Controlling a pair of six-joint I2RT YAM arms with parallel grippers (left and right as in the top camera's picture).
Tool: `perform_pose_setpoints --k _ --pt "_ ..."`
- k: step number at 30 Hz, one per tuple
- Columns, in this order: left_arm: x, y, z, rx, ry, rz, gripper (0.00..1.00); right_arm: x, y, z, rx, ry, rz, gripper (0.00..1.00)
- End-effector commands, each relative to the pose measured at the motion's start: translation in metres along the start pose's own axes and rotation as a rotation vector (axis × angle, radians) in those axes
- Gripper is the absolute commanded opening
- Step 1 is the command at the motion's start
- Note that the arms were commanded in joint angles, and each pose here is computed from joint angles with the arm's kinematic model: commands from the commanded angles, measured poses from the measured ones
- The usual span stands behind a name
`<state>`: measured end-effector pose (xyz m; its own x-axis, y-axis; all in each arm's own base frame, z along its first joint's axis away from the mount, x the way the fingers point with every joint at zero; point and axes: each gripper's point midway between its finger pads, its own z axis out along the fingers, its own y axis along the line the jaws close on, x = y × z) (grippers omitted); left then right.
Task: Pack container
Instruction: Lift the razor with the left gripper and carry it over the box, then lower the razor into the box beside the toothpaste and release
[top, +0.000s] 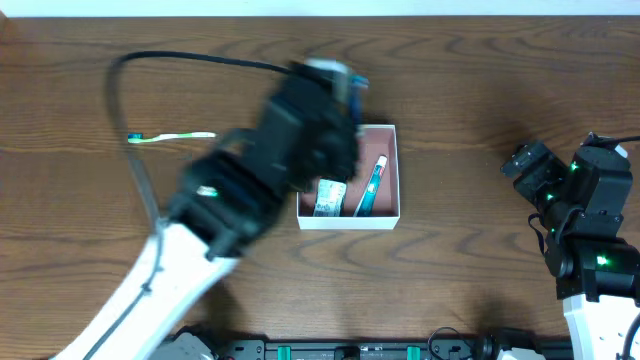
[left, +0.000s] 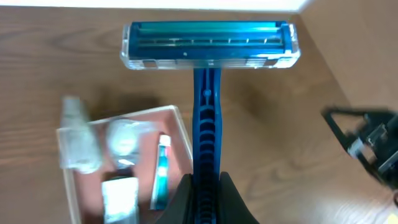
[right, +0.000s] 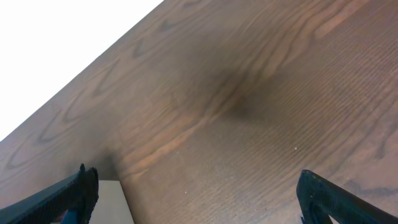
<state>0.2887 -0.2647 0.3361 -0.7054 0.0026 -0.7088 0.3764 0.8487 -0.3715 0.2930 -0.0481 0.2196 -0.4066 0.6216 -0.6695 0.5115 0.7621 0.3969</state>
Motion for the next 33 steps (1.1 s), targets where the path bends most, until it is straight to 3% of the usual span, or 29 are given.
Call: perform_pose_setpoints --k 1,5,12,23,33 --pt "0.015 -0.006 0.036 -0.134 -0.008 0.050 0.06 -0.003 -0.002 -0.001 0.009 -0.010 0.012 0.99" --pt "0.047 -0.018 0.089 -0.202 0.056 0.121 0.06 -0.003 -0.002 -0.001 0.009 -0.010 0.012 0.99" --pt "0.087 0.014 0.152 -0.359 0.148 0.023 0.06 -0.003 -0.002 -0.001 0.009 -0.010 0.012 0.99" --pt "0.111 0.052 0.179 -0.470 0.202 -0.105 0.06 -0.003 -0.002 -0.001 0.009 -0.010 0.012 0.99" --pt "0.138 0.056 0.198 -0.474 0.288 -0.098 0.06 -0.003 -0.002 -0.001 0.009 -0.010 0.012 0.99"
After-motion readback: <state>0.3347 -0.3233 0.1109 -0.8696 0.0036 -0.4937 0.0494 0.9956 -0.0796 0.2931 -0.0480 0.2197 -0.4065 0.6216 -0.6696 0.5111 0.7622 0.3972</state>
